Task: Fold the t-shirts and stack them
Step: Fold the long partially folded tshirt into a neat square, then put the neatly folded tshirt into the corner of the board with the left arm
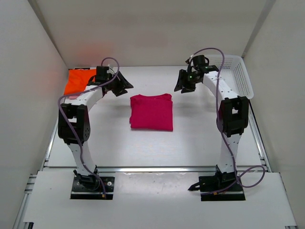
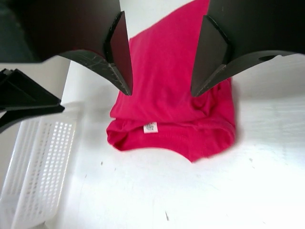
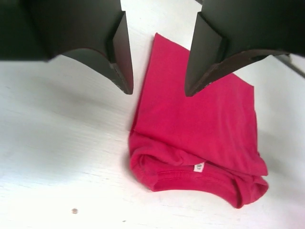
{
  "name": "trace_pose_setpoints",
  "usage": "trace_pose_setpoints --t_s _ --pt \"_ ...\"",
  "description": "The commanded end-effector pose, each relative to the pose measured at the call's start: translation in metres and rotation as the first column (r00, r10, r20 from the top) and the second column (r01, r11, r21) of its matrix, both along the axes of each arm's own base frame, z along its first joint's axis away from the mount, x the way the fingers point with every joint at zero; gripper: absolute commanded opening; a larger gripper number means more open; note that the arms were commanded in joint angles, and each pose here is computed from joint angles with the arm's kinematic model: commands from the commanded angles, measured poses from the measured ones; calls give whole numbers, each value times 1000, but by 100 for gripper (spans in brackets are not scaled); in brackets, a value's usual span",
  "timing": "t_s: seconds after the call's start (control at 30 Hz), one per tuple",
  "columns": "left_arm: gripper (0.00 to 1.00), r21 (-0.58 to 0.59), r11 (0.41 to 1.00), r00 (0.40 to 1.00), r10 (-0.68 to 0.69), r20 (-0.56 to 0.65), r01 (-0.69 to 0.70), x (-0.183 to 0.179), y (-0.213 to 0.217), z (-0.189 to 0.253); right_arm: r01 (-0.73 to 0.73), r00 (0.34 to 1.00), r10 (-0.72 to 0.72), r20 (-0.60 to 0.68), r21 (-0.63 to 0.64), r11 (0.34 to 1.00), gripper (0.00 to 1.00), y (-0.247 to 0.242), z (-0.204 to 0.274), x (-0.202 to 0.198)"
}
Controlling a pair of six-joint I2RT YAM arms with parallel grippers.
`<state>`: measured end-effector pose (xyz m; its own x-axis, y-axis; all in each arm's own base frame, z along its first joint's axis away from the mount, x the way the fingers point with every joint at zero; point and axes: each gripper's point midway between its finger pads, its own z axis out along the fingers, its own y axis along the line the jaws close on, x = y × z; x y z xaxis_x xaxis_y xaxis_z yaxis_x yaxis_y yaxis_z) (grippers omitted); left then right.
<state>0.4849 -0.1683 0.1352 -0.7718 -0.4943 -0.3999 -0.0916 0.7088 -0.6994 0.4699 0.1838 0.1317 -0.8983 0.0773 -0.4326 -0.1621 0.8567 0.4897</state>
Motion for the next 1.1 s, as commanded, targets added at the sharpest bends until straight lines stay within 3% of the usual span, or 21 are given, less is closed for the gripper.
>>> trace_pose_setpoints --t_s 0.0,0.13,0.2,0.27,0.5,1.07 --pt "63 -25 1000 996 7 86 -5 -2 11 35 14 994 -10 113 -36 999 46 -1 37 4" --pt "64 39 998 997 36 71 -39 -32 28 7 12 996 -13 88 14 1000 47 -2 19 -15" --pt "63 149 988 998 45 47 -51 -40 41 -15 -7 996 4 93 27 1000 45 4 15 -21" --pt "65 181 983 999 23 36 -29 -43 37 -27 -14 997 12 81 32 999 43 3 3 -27" --pt "56 176 984 994 5 108 -24 -22 21 -29 -7 996 0 91 74 997 39 10 -28 -14" --pt "55 152 988 995 -1 95 -13 11 -16 -46 0 999 -4 32 135 991 38 16 -68 9"
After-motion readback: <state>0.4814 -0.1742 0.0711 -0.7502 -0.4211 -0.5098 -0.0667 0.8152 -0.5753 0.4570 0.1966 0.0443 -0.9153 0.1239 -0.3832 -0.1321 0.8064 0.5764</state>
